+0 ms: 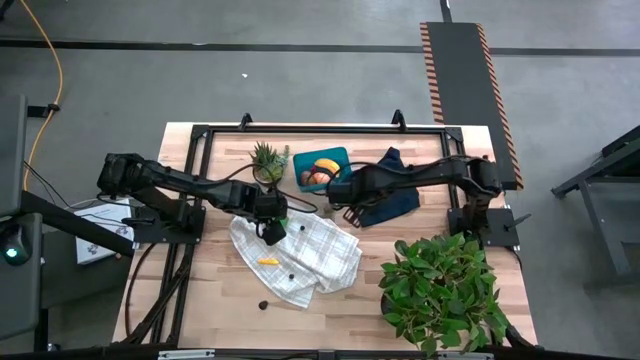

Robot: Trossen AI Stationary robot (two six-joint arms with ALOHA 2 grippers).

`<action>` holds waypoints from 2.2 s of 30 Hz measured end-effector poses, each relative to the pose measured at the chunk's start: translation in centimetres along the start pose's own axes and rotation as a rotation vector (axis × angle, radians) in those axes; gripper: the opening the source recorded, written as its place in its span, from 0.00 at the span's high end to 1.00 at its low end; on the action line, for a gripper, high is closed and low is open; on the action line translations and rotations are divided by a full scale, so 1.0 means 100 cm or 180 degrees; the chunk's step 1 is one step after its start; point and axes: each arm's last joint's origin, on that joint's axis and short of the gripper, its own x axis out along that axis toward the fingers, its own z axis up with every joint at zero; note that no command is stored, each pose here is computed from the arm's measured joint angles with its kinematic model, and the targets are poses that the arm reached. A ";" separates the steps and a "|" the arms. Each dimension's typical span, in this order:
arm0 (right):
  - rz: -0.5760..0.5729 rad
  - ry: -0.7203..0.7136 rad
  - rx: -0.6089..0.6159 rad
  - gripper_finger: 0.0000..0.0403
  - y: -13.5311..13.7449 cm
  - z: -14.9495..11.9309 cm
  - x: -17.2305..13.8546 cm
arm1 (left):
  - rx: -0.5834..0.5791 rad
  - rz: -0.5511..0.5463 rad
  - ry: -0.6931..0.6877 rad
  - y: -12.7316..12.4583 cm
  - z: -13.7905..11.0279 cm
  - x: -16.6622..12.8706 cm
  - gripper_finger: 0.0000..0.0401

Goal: Pick and placing Produce into tupperware
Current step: Put the green corn into the blue bin

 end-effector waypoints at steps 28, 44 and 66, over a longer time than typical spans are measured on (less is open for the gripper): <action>0.0029 -0.0017 0.0121 0.47 -0.005 -0.003 -0.007 | -0.0004 -0.0065 -0.0061 0.005 -0.018 0.027 0.30; 0.0027 -0.0015 0.0176 0.47 -0.004 -0.003 -0.007 | 0.0013 -0.0087 -0.0077 0.005 -0.018 0.027 0.52; 0.0061 -0.0074 0.0241 0.47 -0.010 -0.006 -0.016 | -0.0060 -0.0329 -0.0106 -0.002 -0.009 0.021 0.53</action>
